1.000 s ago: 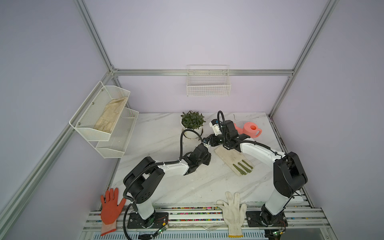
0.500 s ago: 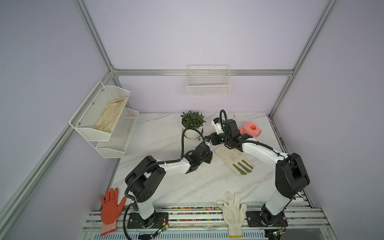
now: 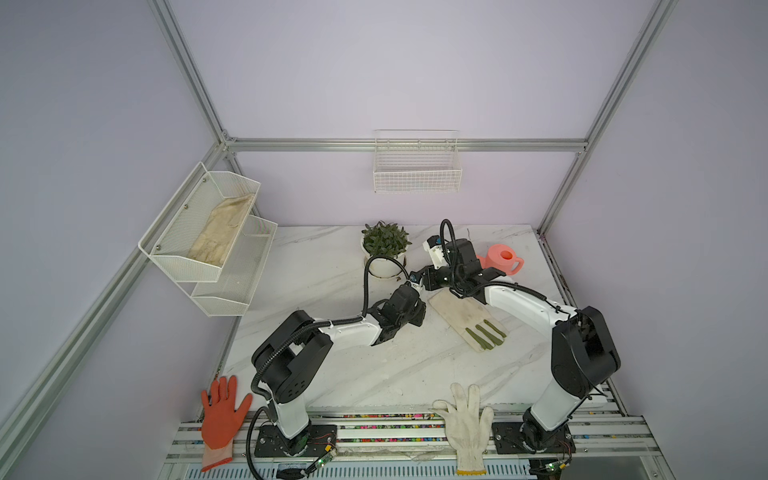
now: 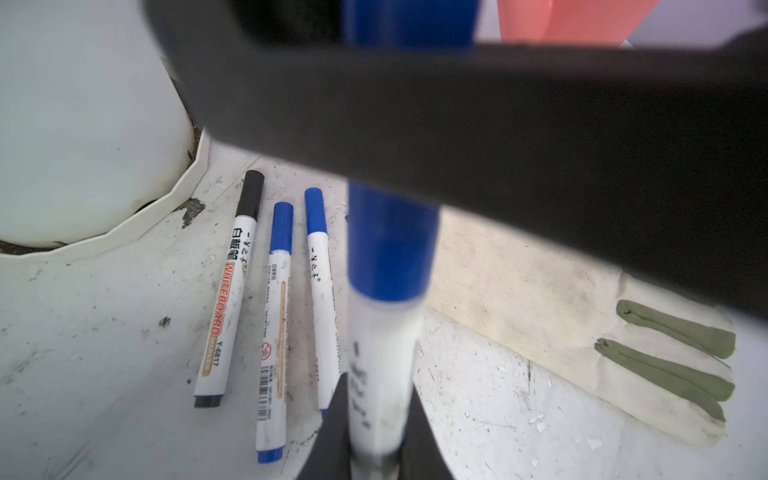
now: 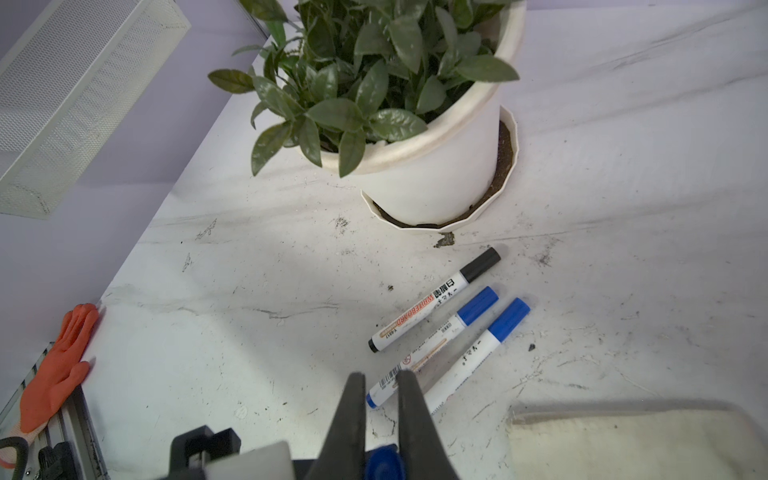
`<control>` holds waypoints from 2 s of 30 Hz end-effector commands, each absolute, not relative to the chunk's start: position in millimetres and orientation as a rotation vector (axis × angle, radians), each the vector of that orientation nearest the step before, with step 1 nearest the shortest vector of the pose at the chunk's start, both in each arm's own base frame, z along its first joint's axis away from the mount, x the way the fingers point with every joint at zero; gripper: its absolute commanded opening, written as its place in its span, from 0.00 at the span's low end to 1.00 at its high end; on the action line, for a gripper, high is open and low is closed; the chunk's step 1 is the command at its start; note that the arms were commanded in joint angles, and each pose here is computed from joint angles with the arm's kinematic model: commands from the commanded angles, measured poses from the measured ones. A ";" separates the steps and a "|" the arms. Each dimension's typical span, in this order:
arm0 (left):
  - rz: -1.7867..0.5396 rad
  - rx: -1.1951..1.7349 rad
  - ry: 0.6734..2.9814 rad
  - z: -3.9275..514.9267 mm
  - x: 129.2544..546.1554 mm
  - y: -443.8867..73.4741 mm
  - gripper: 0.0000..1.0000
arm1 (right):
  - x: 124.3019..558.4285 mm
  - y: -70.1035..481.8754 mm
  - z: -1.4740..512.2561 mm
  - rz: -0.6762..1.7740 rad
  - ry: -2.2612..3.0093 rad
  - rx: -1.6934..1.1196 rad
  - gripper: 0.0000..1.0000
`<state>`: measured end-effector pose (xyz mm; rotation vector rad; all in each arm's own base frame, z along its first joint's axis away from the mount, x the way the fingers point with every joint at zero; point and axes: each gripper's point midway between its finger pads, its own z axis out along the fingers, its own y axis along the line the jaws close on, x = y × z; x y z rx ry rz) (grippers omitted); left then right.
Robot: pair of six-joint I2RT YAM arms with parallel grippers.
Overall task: Insert the pens into the pen caps
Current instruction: 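Press the cap down onto the marker with both grippers pushing together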
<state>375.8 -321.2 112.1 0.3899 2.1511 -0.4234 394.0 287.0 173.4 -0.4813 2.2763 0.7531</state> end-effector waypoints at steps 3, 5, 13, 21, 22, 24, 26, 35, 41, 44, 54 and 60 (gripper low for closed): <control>-0.535 -0.217 1.504 345.1 475.3 -247.3 0.00 | 301.3 226.9 60.9 0.469 2.848 -0.552 0.00; -0.534 -0.222 1.490 349.6 477.0 -242.3 0.00 | 301.3 225.0 61.1 0.439 2.849 -0.558 0.00; -0.516 -0.225 1.467 358.6 486.1 -230.6 0.00 | 296.6 210.7 55.7 0.327 2.883 -0.577 0.00; -0.533 -0.206 1.477 359.9 490.6 -238.1 0.00 | 292.8 236.2 73.7 0.550 2.819 -0.606 0.00; -0.533 -0.204 1.481 359.3 491.0 -239.0 0.00 | 292.0 239.2 74.0 0.578 2.815 -0.607 0.00; -0.533 -0.201 1.479 360.6 490.7 -239.1 0.00 | 291.0 236.5 67.6 0.558 2.836 -0.592 0.00; -0.519 -0.201 1.473 362.8 491.2 -237.2 0.00 | 289.1 230.4 58.5 0.509 2.869 -0.595 0.00; -0.573 -0.245 1.395 380.0 495.9 -218.0 0.00 | 295.7 225.3 68.7 0.619 2.852 -0.493 0.00; -0.590 -0.238 1.395 377.0 490.9 -215.8 0.00 | 310.5 221.0 89.2 0.813 2.785 -0.354 0.00; -0.575 -0.202 1.432 367.5 489.9 -221.6 0.00 | 308.7 221.6 88.0 0.820 2.792 -0.351 0.00; -0.530 0.038 1.687 280.4 462.6 -287.3 0.00 | 342.5 235.3 138.3 0.869 2.605 -0.362 0.00; -0.572 0.076 1.798 230.2 449.2 -306.3 0.00 | 361.5 240.1 162.9 0.947 2.531 -0.319 0.06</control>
